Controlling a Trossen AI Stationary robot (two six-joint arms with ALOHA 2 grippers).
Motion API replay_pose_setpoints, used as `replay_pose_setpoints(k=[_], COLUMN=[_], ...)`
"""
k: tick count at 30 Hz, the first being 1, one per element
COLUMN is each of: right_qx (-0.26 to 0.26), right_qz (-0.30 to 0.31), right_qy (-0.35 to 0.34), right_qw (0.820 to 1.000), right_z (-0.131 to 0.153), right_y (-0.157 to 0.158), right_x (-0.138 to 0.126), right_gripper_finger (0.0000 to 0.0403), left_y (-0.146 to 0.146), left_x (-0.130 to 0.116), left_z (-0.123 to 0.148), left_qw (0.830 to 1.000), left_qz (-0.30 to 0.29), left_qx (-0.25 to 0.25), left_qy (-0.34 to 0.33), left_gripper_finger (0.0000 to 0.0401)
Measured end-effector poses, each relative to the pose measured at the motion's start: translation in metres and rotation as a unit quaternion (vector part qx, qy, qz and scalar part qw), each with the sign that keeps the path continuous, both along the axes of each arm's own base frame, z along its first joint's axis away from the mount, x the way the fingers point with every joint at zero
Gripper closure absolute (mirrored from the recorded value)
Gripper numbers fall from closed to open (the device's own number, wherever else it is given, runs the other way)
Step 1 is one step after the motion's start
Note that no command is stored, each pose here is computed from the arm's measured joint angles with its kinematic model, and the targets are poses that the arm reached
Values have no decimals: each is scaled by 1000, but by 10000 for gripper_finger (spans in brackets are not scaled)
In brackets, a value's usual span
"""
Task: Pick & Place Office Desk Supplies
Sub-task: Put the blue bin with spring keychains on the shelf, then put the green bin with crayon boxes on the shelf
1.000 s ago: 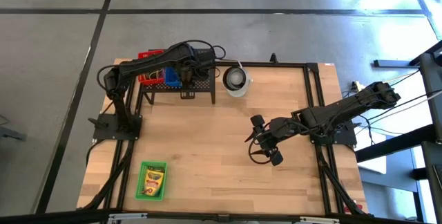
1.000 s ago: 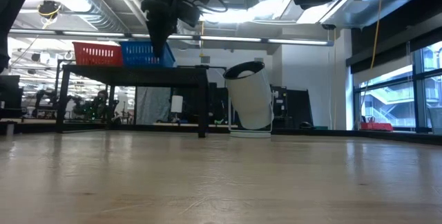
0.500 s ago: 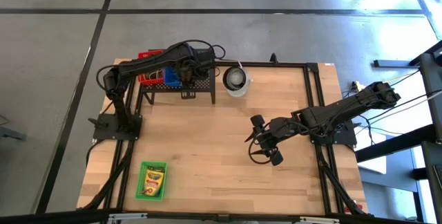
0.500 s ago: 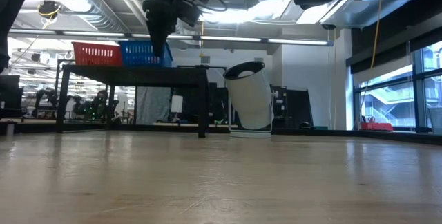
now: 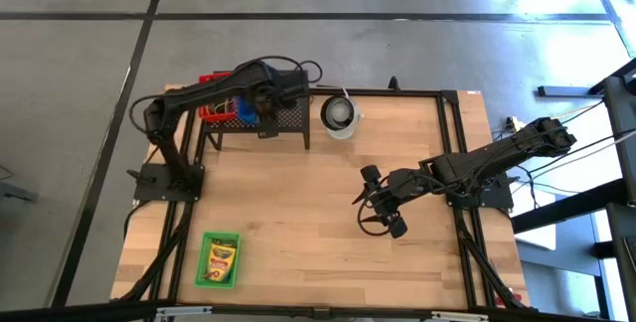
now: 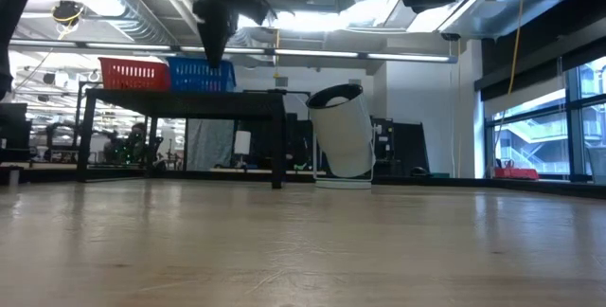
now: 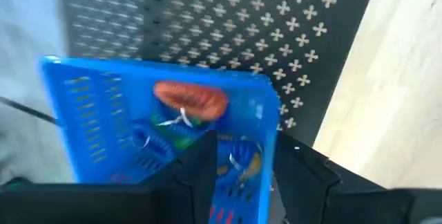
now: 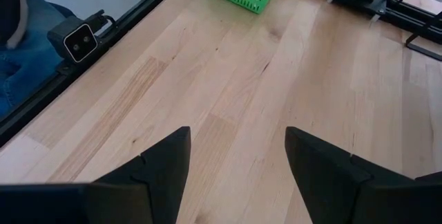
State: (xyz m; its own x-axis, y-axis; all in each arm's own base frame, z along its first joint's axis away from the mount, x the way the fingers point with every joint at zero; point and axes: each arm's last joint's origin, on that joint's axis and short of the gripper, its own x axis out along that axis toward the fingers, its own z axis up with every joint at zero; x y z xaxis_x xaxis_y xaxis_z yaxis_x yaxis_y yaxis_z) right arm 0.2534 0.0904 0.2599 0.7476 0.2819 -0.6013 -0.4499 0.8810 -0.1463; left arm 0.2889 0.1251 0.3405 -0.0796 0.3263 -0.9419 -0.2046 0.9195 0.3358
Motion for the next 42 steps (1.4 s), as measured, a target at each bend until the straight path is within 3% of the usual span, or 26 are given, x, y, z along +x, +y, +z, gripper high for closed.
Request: replay_pose_setpoints(k=[12,17,23,28,35,38,42], right_qx=[0,0,0,0,0,0,0], right_qz=[0,0,0,0,0,0,0], right_qy=[0,0,0,0,0,0,0], right_qw=[1000,1000,1000,1000,1000,1000,1000], right_z=[0,0,0,0,0,0,0], right_y=[0,0,0,0,0,0,0], right_x=[0,0,0,0,0,0,0], right_gripper_finger=[166,166,166,166,166,166,166], left_y=[-55,-100,-163,-215,-272,-295,-331], left_x=[-27,-31,-29,-41,-70,-78,-86], left_z=[50,59,56,35,-6,-26,-53], left_qw=[993,983,976,978,973,962,944], left_qz=[-6,4,-18,12,140,177,165], left_qx=[22,-60,-126,-151,-146,-178,-257], left_qy=[-116,-174,-179,-146,-111,-106,-120], left_gripper_finger=[271,271,271,271,264,260,255])
